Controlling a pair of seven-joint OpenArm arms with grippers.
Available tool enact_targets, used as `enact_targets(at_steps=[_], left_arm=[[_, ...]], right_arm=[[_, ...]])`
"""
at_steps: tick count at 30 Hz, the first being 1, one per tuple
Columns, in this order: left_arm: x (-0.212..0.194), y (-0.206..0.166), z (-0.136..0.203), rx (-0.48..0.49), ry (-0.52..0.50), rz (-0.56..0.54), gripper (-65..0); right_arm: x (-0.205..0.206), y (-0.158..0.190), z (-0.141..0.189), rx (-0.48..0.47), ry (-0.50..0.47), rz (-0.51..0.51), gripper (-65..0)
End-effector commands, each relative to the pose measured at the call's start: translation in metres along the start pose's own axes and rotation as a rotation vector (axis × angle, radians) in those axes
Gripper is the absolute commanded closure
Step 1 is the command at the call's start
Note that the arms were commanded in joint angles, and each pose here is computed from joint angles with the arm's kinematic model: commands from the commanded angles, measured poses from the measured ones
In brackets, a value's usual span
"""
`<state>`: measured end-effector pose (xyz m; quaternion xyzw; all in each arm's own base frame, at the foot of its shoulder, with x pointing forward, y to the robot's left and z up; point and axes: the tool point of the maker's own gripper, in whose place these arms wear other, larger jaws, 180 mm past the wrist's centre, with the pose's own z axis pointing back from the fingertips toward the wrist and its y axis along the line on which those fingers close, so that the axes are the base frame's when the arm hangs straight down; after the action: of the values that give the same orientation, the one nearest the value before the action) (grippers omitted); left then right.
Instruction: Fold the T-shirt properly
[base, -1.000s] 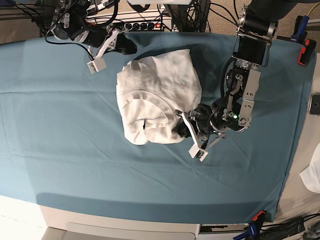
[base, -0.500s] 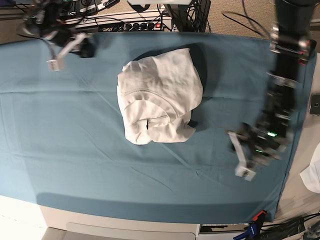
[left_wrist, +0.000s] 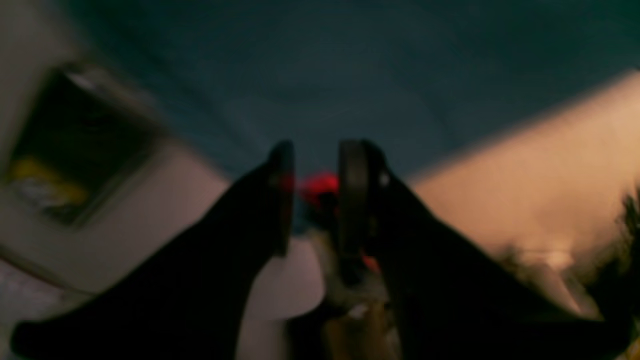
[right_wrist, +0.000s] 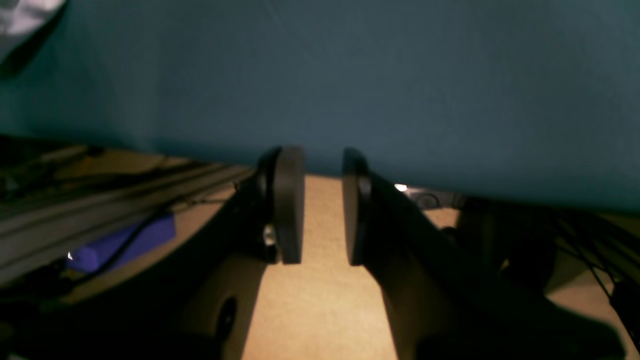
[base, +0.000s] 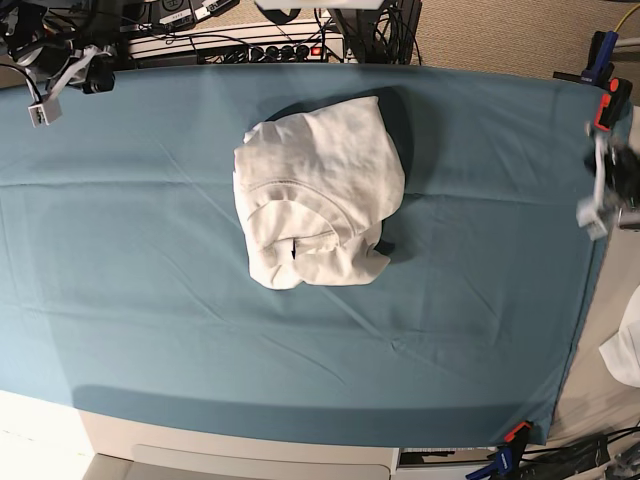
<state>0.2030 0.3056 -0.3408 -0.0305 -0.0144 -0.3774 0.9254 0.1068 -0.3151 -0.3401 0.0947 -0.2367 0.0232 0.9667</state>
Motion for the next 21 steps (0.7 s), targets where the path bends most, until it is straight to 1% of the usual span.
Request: enact_targets(at_steps=[1,4,6,8,9,11,13,15,16,18,19,21], left_arm=[[-0.009,-0.010,0.010,-0.033,0.029,-0.050,-12.1],[-0.027,-0.075,0.011,-0.254,0.077,-0.211,-11.1],[-0.030,-0.121,0.014,-0.411,0.049,-0.295,-11.1],[-0.037,-0.171,0.020,-0.590,0.016,-0.333,-11.1],[-0.045,-0.192,0.021,-0.664,0.021,-0.327,-11.1],[-0.065,-0.226,0.019,-0.774,0.057,-0.300,-11.1],[-0.082,-0.256,0.015,-0.876,0.078,-0.242,-11.1],[-0.095,-0.283,0.010,-0.962,0.087,-0.162,-11.1],[-0.101,-0.294,0.005,-0.989,0.095,-0.121,-11.1],[-0.124,-0.303,-0.016,-0.959,0.165,-0.079,-11.1],[-0.129,-0.303,-0.031,-0.914,0.168,-0.049,-11.1],[-0.133,-0.296,-0.067,-0.800,0.140,0.012,-11.1]], right_arm=[[0.002,-0.002,0.007,-0.010,0.001,0.024,-14.1],[-0.014,-0.001,0.010,-0.006,0.045,0.015,-14.1],[-0.021,0.001,0.012,0.002,0.061,0.008,-14.1],[-0.027,0.003,0.014,0.013,0.074,0.001,-14.1],[-0.031,0.004,0.015,0.014,0.087,-0.002,-14.1],[-0.041,0.005,0.017,0.018,0.114,-0.009,-14.1],[-0.049,0.007,0.019,0.025,0.139,-0.014,-14.1],[-0.060,0.013,0.018,0.044,0.174,-0.015,-14.1],[-0.065,0.017,0.017,0.058,0.193,-0.014,-14.1],[-0.074,0.026,0.011,0.084,0.232,-0.003,-14.1],[-0.080,0.028,0.008,0.089,0.259,0.006,-14.1],[-0.086,0.031,-0.003,0.092,0.263,0.016,-14.1]])
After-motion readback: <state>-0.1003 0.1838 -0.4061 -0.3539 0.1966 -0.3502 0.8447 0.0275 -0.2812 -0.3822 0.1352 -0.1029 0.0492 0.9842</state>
